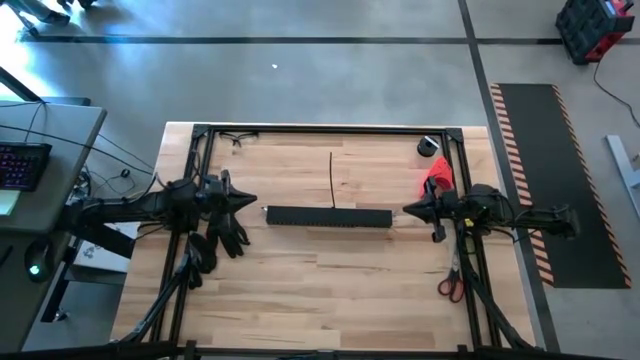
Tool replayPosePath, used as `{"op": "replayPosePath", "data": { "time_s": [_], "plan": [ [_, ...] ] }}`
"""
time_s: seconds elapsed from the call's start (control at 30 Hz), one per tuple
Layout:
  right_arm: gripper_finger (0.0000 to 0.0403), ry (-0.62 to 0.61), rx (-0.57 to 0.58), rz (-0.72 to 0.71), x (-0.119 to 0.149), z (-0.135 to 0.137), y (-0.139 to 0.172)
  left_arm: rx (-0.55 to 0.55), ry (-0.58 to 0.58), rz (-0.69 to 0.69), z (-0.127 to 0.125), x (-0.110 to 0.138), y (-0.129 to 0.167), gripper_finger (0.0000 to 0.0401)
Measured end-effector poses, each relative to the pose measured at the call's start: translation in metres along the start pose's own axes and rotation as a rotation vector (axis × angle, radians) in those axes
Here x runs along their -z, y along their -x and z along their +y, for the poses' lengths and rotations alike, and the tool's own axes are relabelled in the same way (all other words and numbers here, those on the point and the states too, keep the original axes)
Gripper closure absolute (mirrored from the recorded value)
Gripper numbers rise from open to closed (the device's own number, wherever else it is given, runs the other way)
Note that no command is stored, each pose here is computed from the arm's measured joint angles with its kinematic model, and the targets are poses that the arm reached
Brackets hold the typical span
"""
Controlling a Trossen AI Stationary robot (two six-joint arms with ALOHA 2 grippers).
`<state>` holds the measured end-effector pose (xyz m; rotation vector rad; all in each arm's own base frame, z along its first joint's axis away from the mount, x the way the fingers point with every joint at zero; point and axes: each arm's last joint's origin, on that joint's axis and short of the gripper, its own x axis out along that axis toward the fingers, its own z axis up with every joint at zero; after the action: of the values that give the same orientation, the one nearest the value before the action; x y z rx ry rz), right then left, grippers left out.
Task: Ziptie cables
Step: Return to Home Position
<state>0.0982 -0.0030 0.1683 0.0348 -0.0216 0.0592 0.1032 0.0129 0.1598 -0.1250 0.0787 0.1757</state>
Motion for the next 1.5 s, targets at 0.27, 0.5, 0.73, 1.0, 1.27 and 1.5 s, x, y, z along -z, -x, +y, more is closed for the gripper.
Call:
{"op": "replayPosePath", "data": {
  "time_s": [0.27,0.5,0.73,1.0,1.27,1.5],
  "plan": [
    [0.0403,-0.011,0.021,0.014,0.0013,-0.0007,-0.0007,-0.015,-0.029,0.058,0.0007,0.0047,-0.0035,0.0401],
    [0.0403,-0.009,0.021,0.014,0.0013,-0.0007,-0.0007,-0.012,-0.203,0.076,0.0009,0.006,-0.0045,0.0401],
    [0.0403,-0.009,0.021,0.015,0.0013,-0.0007,-0.0007,-0.012,-0.216,0.076,0.0009,0.006,-0.0045,0.0401],
    [0.0403,-0.009,0.021,0.015,0.0014,-0.0007,-0.0007,-0.012,-0.211,0.076,0.0009,0.006,-0.0045,0.0401],
    [0.0402,-0.009,0.021,0.015,0.0014,-0.0007,-0.0007,-0.012,-0.211,0.076,0.0009,0.0061,-0.0045,0.0401],
    [0.0402,-0.009,0.021,0.015,0.0014,-0.0007,-0.0007,-0.012,-0.211,0.076,0.0009,0.0061,-0.0045,0.0401]
  ]
}}
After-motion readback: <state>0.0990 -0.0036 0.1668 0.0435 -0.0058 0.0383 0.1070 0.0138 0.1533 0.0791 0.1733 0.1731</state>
